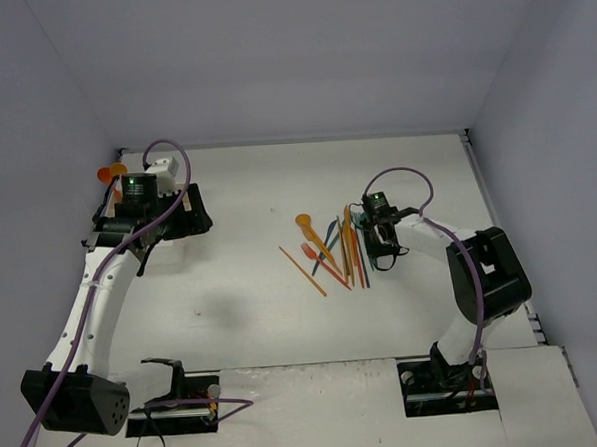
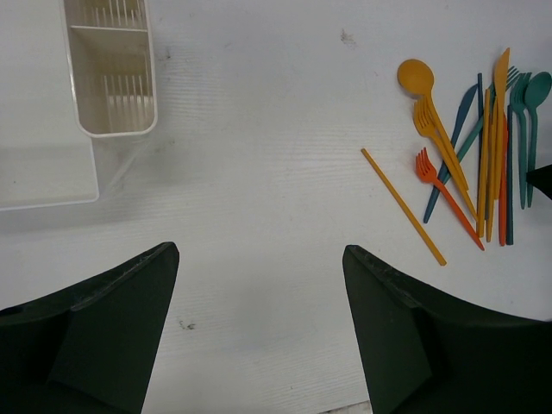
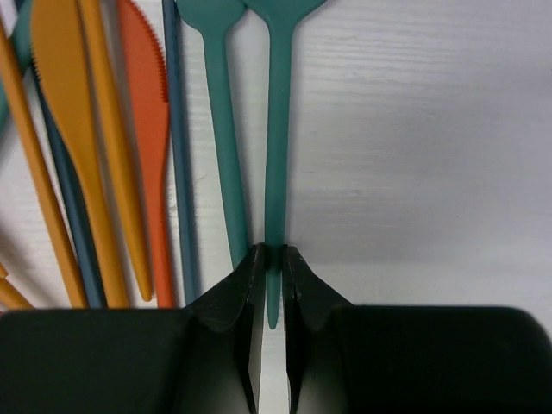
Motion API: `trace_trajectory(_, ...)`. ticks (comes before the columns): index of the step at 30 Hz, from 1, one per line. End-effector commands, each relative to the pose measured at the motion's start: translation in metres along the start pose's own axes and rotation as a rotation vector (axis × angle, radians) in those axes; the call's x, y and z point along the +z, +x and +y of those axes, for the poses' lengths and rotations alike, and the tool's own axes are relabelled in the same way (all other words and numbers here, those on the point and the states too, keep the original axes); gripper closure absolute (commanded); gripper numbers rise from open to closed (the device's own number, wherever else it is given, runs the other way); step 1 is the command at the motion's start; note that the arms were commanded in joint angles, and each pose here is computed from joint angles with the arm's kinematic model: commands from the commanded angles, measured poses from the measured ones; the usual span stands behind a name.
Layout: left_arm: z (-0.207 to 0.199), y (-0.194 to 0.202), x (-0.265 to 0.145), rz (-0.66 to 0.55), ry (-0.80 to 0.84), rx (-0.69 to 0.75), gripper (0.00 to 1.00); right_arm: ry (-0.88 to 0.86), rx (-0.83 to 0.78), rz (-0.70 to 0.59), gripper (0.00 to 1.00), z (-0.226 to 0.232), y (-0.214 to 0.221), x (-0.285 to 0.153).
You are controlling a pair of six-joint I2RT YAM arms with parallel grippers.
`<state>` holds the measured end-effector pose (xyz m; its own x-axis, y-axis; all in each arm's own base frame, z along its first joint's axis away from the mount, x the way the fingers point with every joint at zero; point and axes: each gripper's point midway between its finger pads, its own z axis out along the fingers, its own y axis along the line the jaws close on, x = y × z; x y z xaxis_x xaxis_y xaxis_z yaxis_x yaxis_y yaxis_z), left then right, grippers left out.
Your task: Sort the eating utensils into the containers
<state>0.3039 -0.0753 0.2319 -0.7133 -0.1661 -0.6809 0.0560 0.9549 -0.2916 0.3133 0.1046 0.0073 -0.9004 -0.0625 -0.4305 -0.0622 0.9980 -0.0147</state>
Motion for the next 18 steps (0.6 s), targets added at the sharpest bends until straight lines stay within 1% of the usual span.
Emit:
trace_trajectory(1, -0.016, -0.016, -0.013, -0.068, 0.066, 0.012, 0.26, -0.004, -0.045, -0.081, 0.99, 0.01, -0.021, -0.021)
trace_trajectory(6, -0.027, -0.021, -0.019, -0.076, 0.113, -0.011, 0.26, -0.007, -0.031, -0.174, 1.0, 0.011, -0.042, -0.045)
trace_trajectory(11, -0.042, -0.029, -0.026, -0.086, 0.173, -0.036, 0.26, -0.03, -0.003, -0.298, 1.0, 0.012, -0.066, -0.081)
trace_trajectory(14, -0.059, -0.039, -0.034, -0.099, 0.235, -0.06, 0.26, -0.106, -0.016, -0.39, 1.0, 0.026, -0.083, -0.114)
trace_trajectory(18, -0.09, -0.06, -0.045, -0.151, 0.365, -0.097, 0.26, -0.244, -0.065, -0.495, 1.0, 0.061, -0.098, -0.159)
